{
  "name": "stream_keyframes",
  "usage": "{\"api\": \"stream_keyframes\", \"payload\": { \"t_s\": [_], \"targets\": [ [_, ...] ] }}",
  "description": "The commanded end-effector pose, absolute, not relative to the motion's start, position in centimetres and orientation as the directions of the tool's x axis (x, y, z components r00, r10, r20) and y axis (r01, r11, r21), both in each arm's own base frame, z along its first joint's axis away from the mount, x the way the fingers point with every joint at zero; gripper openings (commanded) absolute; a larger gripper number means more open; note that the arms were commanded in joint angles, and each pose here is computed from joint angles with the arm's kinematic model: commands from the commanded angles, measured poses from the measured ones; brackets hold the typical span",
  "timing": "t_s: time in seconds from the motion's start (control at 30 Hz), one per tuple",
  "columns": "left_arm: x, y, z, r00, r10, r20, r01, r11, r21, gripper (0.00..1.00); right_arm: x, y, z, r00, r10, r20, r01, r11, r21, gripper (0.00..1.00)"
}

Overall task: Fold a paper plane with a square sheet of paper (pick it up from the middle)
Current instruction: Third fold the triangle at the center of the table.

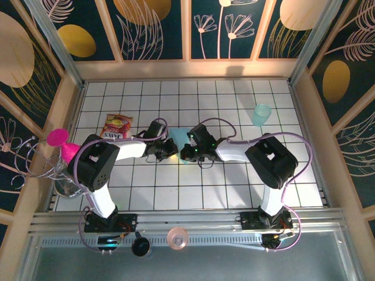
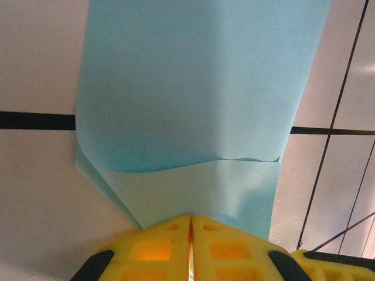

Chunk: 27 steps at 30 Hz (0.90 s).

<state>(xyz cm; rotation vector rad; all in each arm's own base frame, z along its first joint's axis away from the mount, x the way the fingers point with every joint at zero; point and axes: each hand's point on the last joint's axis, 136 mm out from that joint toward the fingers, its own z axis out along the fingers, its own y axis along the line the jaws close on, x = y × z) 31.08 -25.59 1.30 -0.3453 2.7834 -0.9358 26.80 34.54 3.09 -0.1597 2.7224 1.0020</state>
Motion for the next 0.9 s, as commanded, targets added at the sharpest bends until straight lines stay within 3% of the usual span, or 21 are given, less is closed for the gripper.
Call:
{"api": "stream_keyframes", "payload": {
  "t_s": [0.0, 0.6, 0.87],
  "targets": [
    [30.2, -25.2, 1.1, -0.959, -0.277, -0.06, -0.189, 0.783, -0.592, 0.1, 26.6, 34.6, 2.5, -0.968, -0.038, -0.246, -0.184, 0.777, 0.601, 0.03],
    [32.2, -26.1, 3.4, -0.958, -0.259, -0.12, -0.133, 0.778, -0.614, 0.12, 26.2, 33.6, 0.6, -0.975, -0.053, -0.215, -0.167, 0.816, 0.553, 0.02],
    [32.4, -24.9, 1.8, -0.953, -0.274, -0.129, -0.158, 0.815, -0.558, 0.11, 26.2, 33.4, 0.5, -0.974, -0.054, -0.218, -0.167, 0.824, 0.542, 0.02]
  ]
}}
